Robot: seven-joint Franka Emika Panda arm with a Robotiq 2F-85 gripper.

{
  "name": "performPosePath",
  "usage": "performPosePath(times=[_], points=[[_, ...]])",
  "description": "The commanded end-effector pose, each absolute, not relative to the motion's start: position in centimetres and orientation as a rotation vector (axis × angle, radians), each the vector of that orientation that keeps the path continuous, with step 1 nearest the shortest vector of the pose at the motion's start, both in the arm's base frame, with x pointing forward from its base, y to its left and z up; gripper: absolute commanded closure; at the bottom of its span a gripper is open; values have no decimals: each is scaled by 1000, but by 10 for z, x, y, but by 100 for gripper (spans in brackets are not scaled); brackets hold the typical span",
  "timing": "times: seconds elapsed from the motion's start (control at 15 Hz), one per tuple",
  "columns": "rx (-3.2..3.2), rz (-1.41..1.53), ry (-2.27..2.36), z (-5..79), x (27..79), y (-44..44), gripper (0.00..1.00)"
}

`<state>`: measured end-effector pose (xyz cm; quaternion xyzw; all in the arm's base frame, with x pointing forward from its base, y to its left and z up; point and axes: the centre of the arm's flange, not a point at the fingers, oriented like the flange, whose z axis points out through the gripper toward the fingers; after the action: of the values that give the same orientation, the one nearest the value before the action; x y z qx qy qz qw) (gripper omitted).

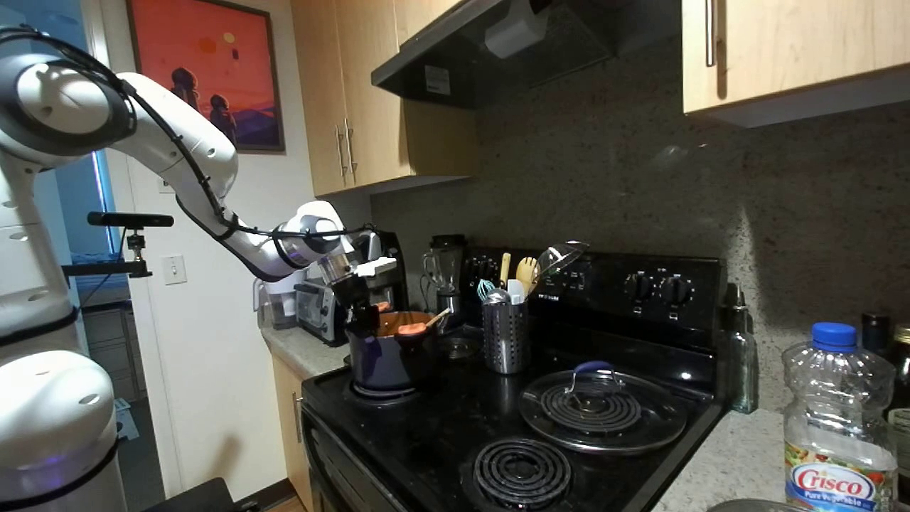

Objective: Move the pot from the left plate to the right plate

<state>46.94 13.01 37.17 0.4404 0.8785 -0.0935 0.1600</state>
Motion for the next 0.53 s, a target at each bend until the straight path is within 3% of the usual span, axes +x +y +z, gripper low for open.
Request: performPosePath(times=[0.0, 0.47], points=[[1267, -220, 2508, 379, 472, 122, 95], [1305, -206, 2482, 383, 472, 111, 95]])
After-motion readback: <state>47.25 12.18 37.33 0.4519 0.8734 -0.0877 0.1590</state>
